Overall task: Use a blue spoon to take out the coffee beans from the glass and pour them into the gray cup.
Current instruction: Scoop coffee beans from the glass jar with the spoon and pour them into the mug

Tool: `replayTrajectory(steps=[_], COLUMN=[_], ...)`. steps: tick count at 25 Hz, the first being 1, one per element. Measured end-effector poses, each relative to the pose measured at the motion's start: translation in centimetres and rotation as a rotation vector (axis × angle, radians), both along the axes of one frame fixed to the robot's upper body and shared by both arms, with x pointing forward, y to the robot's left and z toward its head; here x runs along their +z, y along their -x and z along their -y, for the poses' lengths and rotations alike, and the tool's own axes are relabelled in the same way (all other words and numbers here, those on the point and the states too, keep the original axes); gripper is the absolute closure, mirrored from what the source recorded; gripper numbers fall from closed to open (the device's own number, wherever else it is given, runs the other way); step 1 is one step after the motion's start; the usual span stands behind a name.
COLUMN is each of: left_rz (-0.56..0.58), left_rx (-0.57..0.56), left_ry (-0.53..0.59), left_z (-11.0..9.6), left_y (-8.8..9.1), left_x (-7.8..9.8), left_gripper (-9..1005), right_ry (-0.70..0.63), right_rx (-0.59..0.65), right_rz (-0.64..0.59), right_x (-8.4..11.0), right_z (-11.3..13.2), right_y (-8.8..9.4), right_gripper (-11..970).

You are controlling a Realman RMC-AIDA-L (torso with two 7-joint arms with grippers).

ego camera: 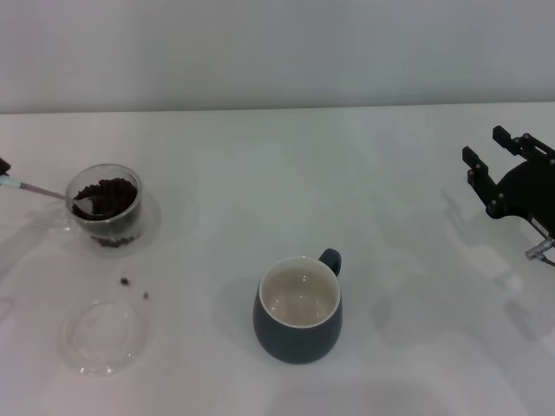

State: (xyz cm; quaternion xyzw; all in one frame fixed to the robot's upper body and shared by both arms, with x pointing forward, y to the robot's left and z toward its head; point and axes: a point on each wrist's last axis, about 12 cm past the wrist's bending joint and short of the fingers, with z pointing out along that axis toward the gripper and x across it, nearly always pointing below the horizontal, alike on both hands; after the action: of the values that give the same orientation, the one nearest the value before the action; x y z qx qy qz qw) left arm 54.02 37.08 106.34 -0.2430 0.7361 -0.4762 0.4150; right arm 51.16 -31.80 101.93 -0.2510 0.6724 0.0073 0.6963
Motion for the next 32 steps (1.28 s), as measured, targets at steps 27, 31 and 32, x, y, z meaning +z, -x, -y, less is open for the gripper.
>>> replayTrajectory(steps=[27, 31, 32], left_rz=[0.069, 0.063, 0.062], left_rx=[-0.126, -0.18, -0.19], left_ry=[0.034, 0.028, 0.026], left_z=[2.6, 4.0, 4.3], left_y=[-1.2, -2.2, -2.4], left_x=[1.3, 1.5, 1.6], left_gripper=[866, 866, 866], right_ry=[0.004, -0.006, -0.009], right_rx=[0.0, -0.002, -0.002], right_rz=[0.005, 0.012, 0.014], right_x=[0.1, 0.2, 0.3], right_z=[-0.1, -0.2, -0.2], right_y=[-0.4, -0.3, -0.3], right_gripper=[496, 496, 496])
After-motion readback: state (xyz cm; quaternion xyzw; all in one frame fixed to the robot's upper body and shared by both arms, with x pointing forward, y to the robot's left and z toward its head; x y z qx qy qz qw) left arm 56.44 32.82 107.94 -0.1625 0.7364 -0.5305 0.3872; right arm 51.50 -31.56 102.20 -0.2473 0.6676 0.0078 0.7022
